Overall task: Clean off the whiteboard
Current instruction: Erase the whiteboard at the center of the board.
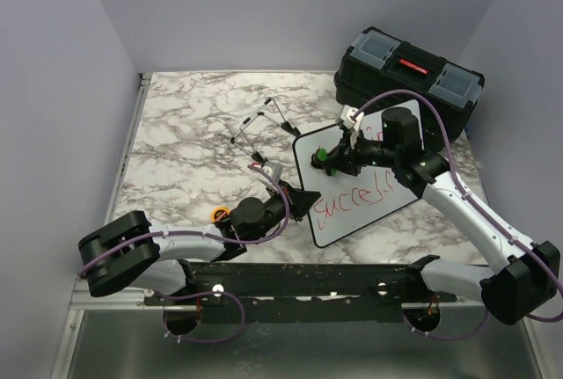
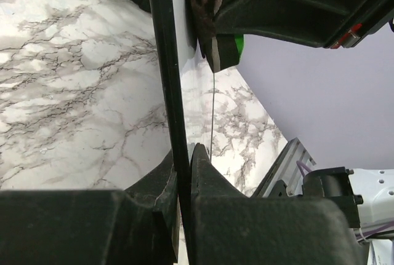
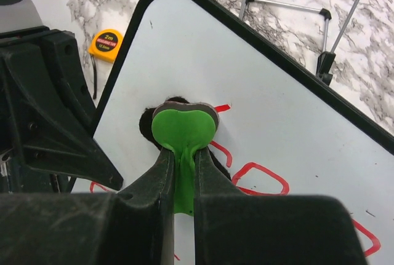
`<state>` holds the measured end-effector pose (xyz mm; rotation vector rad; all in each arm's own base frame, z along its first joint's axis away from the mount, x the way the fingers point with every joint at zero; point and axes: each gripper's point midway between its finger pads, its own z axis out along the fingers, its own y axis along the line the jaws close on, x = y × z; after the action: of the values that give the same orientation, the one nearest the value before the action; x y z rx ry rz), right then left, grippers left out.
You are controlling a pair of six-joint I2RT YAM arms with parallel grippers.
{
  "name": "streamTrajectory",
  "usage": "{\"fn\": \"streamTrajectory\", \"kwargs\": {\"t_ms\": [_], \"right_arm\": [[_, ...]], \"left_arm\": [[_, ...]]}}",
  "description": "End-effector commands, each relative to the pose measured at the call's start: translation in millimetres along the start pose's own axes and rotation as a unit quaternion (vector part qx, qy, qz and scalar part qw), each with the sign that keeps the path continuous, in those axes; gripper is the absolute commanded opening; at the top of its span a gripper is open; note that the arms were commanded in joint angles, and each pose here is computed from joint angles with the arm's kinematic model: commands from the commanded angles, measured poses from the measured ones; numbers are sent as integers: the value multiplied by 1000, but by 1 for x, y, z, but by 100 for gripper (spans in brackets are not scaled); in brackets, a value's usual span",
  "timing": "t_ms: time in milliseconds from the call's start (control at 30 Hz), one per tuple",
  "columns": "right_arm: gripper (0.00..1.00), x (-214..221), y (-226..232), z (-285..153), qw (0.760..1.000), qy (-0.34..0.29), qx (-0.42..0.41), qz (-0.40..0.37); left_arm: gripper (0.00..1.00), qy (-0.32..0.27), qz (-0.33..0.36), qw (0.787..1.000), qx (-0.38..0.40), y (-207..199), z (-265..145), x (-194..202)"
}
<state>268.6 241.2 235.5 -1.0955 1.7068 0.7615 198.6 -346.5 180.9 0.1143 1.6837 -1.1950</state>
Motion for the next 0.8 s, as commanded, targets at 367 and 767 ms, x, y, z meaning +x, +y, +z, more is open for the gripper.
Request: {"fn": "streamTrajectory", "kwargs": {"t_ms": [367,767], "right_arm": [[1,-50,-8,-10,999,-19,-4,-31],[1,-3,-20,-1,999,28,32,-12]], "left_arm": [[0,5,22,999,46,5,0,-2],[0,19,18,998,51,-2,4,-5]]}}
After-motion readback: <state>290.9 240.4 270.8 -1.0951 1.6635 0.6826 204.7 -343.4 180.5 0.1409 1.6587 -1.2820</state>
